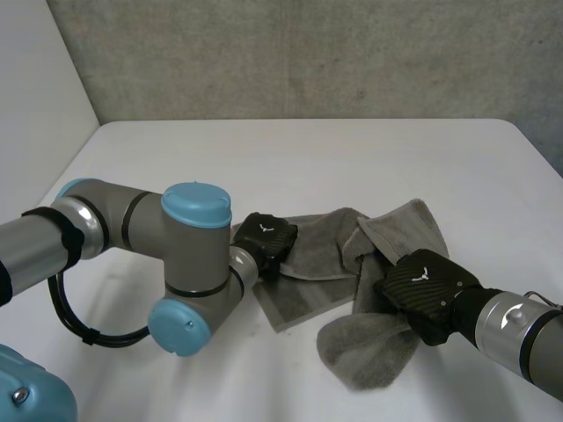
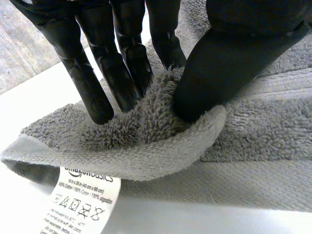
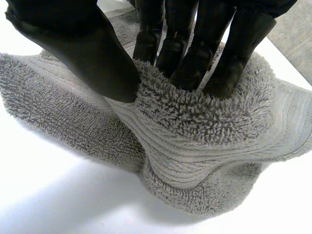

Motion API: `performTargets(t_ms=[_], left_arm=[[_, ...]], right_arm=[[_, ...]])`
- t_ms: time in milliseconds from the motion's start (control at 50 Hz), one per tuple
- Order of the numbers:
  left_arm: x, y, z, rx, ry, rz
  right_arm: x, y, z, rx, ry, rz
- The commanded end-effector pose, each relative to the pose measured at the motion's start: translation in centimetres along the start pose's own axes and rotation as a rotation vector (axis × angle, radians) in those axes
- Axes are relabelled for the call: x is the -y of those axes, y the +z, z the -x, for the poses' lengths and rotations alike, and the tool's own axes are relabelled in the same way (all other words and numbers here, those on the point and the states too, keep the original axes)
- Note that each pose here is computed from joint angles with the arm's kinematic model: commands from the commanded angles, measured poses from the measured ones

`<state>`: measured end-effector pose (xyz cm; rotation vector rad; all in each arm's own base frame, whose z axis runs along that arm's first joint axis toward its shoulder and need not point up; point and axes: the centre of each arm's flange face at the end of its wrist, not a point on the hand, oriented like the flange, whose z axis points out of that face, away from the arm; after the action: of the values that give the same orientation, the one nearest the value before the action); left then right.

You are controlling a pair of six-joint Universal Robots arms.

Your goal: Fold the towel.

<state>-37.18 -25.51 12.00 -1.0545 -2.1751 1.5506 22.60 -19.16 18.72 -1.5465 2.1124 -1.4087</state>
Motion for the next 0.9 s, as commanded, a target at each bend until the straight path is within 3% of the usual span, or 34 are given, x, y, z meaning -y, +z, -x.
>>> performTargets(t_ms=[20, 200, 320, 360, 420, 520, 620, 760, 900], left_arm=[[0.0, 0.3, 0.0, 0.001, 0.001, -0.003], [2.1, 0.4, 0.6, 0.020, 0.026, -0.063], [7.2, 1.1, 5.0, 0.176, 0.099, -0.203], [10.4, 1.1, 8.1, 0.294, 0.092, -0.290], [12.5, 0.8, 9.5, 0.347, 0.084, -0.352], [20.0, -2.3, 13.7, 0.471, 0.043, -0.592], [23.3, -5.3, 15.2, 0.490, -0.019, -0.704], [21.1, -6.3, 16.0, 0.467, -0.095, -0.566], [13.7, -6.4, 16.1, 0.426, -0.188, -0.270]], right_arm=[[0.0, 0.0, -0.1, -0.005, -0.004, -0.005], [0.7, 0.2, -0.8, -0.031, -0.020, -0.027], [3.9, 1.2, -4.6, -0.143, -0.077, -0.113], [6.7, 1.7, -8.1, -0.261, -0.106, -0.197], [8.5, 1.6, -10.1, -0.339, -0.117, -0.250], [15.7, -0.7, -16.3, -0.575, -0.104, -0.530], [18.4, -2.6, -18.2, -0.609, -0.028, -0.693], [16.8, -1.2, -16.6, -0.474, 0.039, -0.649], [12.1, 1.6, -12.7, -0.274, 0.026, -0.431]])
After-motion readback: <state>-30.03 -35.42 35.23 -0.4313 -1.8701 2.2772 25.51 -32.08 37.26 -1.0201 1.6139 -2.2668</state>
